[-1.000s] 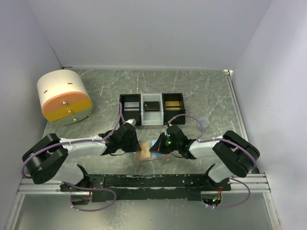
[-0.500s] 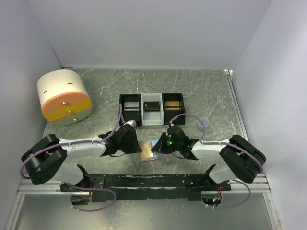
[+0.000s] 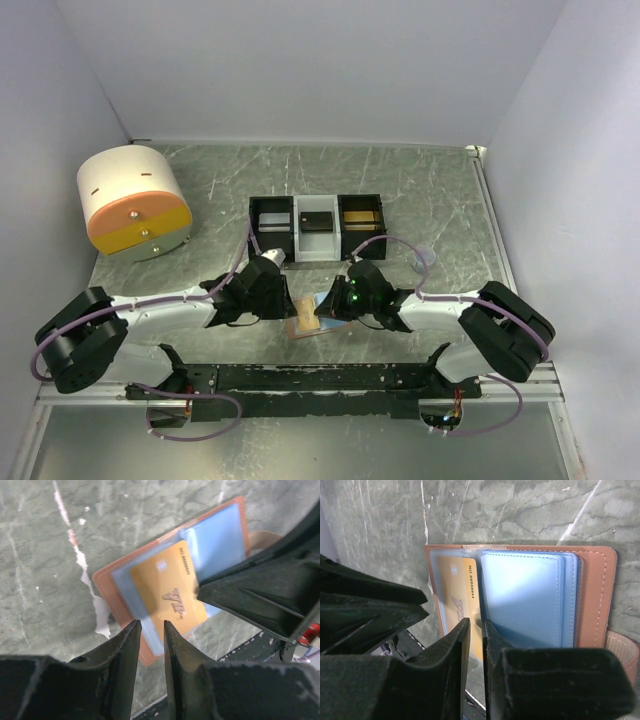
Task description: Take the credit cards out of the card holder
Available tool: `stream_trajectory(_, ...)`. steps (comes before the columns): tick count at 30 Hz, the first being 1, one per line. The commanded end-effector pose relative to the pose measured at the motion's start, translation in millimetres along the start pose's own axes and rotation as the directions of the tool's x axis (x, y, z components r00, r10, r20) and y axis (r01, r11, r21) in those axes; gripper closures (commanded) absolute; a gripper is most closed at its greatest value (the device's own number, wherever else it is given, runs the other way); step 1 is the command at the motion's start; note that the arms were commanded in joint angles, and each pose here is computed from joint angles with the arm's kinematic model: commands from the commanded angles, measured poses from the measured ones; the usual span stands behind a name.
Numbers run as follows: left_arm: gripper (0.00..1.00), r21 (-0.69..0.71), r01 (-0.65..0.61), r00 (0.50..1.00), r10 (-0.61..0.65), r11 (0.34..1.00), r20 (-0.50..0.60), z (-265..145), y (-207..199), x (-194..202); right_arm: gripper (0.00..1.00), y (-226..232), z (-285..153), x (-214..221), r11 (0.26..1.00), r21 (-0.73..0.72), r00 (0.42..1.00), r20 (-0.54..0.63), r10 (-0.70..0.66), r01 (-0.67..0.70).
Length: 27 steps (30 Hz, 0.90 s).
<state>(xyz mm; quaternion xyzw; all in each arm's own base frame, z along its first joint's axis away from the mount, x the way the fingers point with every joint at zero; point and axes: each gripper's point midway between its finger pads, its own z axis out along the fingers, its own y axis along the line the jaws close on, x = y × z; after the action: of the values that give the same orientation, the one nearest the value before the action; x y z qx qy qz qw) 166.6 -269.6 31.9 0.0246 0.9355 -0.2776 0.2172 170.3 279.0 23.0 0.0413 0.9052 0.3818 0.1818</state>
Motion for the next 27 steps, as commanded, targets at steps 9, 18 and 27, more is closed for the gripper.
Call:
stream_trajectory(9,0.65,0.104,-0.071,0.996,0.075,0.992,-0.041,3.8,-24.2,7.2,0.78,-6.7,1.3,-6.9,0.998,0.061,1.000,0.019,-0.018,0.017)
stream_trajectory(18,0.71,-0.068,-0.058,0.994,0.052,0.996,-0.092,13.1,13.5,24.8,0.72,-3.9,0.7,-3.8,0.999,0.035,1.000,0.011,-0.007,0.007)
stream_trajectory(27,0.72,-0.070,-0.054,0.995,0.049,0.996,-0.082,9.2,15.5,24.5,0.87,7.4,1.7,-3.2,1.000,-0.027,1.000,0.008,0.006,-0.005)
